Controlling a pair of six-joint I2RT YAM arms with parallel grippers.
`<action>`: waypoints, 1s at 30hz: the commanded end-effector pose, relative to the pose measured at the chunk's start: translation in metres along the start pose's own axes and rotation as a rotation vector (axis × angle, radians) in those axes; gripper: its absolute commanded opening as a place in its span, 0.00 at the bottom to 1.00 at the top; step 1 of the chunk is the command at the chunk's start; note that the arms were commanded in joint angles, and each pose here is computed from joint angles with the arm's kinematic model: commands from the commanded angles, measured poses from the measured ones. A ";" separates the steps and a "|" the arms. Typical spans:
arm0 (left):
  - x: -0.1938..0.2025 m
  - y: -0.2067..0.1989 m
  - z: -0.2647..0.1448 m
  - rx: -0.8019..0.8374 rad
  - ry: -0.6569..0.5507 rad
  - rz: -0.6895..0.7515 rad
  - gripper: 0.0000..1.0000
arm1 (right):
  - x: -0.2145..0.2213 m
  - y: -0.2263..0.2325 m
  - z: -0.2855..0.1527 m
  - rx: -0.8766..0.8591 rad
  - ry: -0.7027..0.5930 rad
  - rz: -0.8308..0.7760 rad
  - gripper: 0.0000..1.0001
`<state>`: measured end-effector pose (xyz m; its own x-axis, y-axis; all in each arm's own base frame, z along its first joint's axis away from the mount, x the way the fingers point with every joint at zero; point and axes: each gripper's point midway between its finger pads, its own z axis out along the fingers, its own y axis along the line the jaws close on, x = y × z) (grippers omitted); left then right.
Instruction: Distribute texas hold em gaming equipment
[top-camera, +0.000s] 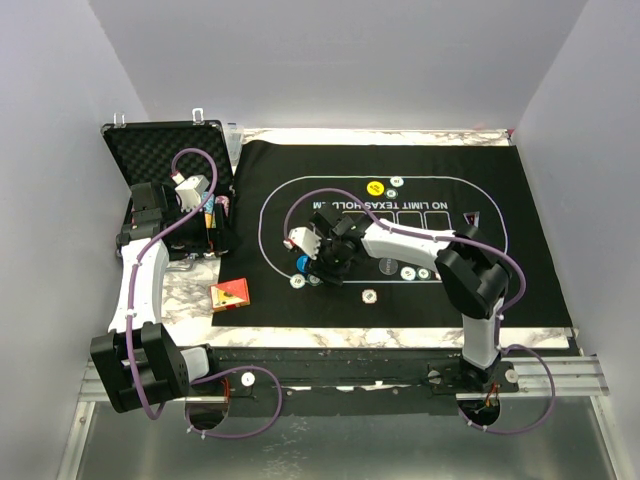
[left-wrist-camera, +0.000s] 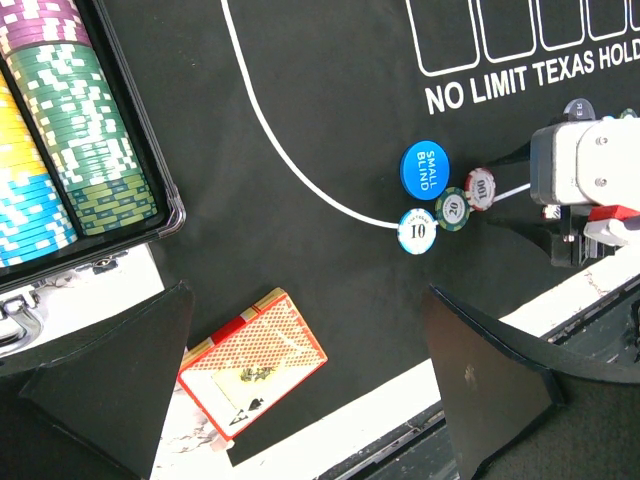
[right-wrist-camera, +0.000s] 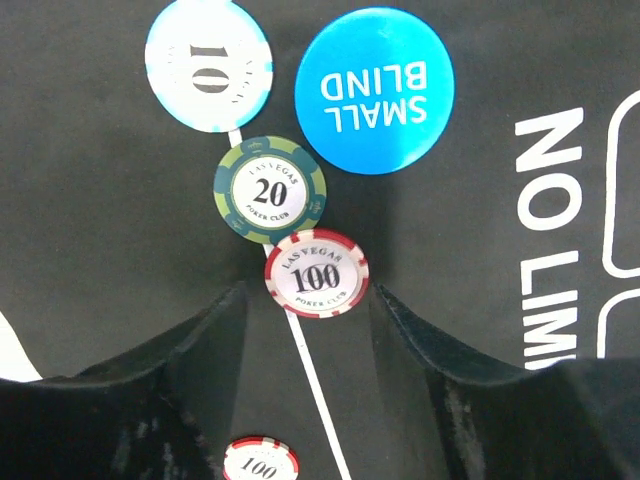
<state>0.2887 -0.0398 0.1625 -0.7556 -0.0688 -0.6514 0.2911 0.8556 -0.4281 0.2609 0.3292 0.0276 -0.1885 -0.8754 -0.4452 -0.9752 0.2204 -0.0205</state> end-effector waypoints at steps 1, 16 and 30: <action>-0.007 -0.004 -0.002 0.016 -0.012 0.028 0.99 | -0.021 0.011 -0.017 -0.045 -0.068 -0.009 0.60; -0.010 -0.008 -0.005 0.021 -0.028 0.034 0.99 | 0.081 0.028 -0.070 0.040 0.088 0.081 0.63; -0.010 -0.009 -0.007 0.018 -0.032 0.035 0.99 | 0.104 0.016 -0.051 0.116 0.148 0.096 0.63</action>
<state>0.2886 -0.0397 0.1626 -0.7554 -0.0688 -0.6516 0.2910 0.8558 -0.4277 0.2063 0.2144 0.0281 -0.2984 -0.9035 -0.3077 -0.9422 0.3302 -0.0560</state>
